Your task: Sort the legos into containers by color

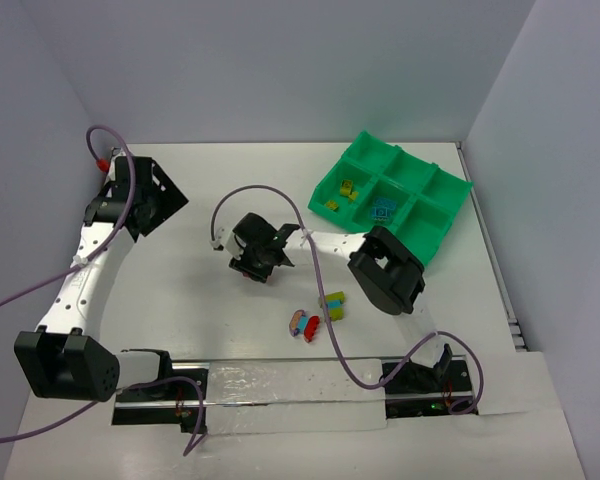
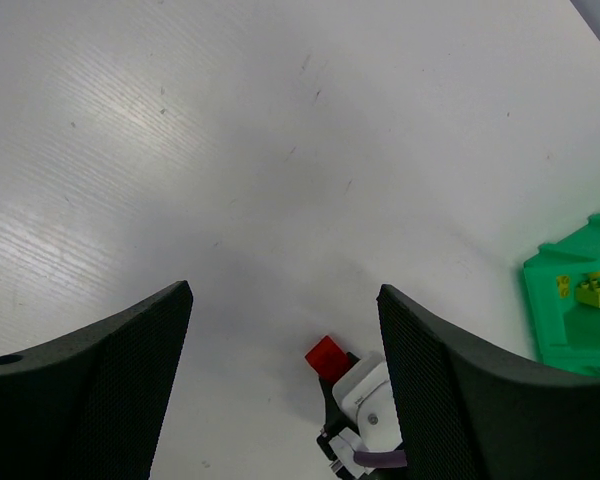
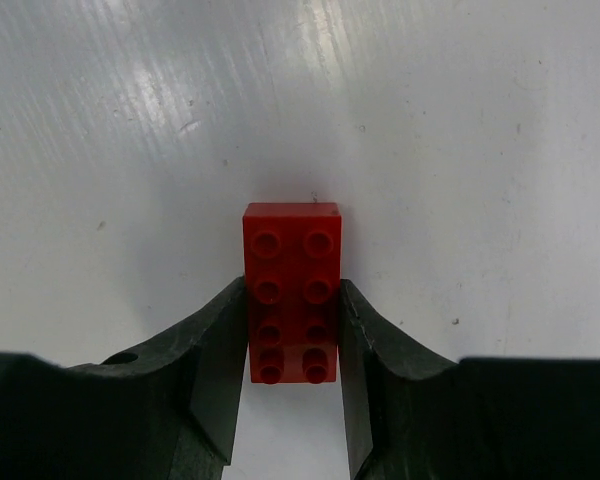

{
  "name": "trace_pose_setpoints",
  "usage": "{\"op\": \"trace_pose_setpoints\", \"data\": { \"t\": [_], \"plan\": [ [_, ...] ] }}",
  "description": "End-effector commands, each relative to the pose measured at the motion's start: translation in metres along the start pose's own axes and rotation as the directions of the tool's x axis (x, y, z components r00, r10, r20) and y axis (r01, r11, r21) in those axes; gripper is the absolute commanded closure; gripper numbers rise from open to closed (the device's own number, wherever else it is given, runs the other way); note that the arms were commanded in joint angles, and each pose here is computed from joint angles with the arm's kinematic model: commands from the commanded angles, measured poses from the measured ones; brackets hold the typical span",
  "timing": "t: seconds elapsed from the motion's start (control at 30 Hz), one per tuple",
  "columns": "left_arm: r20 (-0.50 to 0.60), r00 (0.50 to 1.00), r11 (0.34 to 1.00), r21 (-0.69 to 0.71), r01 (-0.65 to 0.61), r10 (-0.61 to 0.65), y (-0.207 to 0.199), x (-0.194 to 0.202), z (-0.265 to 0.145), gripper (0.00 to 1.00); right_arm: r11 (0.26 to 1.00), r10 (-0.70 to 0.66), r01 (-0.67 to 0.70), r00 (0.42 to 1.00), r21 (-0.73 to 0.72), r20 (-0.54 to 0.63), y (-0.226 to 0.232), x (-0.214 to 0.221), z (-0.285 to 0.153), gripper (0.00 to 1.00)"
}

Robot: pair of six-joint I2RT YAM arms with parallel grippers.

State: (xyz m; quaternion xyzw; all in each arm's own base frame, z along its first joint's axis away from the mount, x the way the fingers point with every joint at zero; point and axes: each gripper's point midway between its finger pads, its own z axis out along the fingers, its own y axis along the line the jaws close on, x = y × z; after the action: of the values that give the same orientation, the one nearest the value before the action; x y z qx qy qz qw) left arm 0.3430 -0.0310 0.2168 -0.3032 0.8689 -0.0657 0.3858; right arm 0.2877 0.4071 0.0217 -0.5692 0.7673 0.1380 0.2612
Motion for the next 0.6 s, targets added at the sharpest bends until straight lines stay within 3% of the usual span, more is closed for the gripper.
{"op": "trace_pose_setpoints", "data": {
  "t": [0.0, 0.17, 0.23, 0.37, 0.47, 0.57],
  "plan": [
    [0.048, 0.999, 0.999, 0.045, 0.001, -0.003, -0.014, -0.021, -0.006, 0.17, 0.989, 0.093, -0.102, 0.992, 0.105, 0.091, -0.026, -0.027, -0.043, 1.0],
    [0.055, 0.998, 0.999, 0.05, -0.005, 0.003, -0.017, -0.027, -0.006, 0.17, 0.923, 0.292, -0.345, 0.917, 0.172, 0.272, -0.072, -0.045, -0.123, 1.0],
    [0.053, 0.999, 0.998, 0.058, -0.005, 0.002, -0.019, -0.027, -0.005, 0.17, 0.863, 0.4, -0.471, 0.859, 0.185, 0.319, -0.099, -0.021, -0.145, 1.0],
    [0.042, 0.999, 0.996, 0.084, -0.003, -0.001, -0.026, -0.027, -0.001, 0.17, 0.609, 0.579, -0.763, 0.614, 0.216, 0.537, -0.147, 0.028, -0.227, 1.0],
    [0.035, 0.999, 0.995, 0.095, -0.005, 0.001, -0.029, -0.026, 0.001, 0.17, 0.435, 0.619, -0.859, 0.503, 0.27, 0.604, -0.165, 0.073, -0.252, 1.0],
    [0.031, 1.0, 0.995, 0.102, -0.008, 0.005, -0.031, -0.026, 0.003, 0.18, 0.116, 0.641, -0.947, 0.301, 0.298, 0.706, -0.182, 0.148, -0.284, 1.0]
  ]
}}
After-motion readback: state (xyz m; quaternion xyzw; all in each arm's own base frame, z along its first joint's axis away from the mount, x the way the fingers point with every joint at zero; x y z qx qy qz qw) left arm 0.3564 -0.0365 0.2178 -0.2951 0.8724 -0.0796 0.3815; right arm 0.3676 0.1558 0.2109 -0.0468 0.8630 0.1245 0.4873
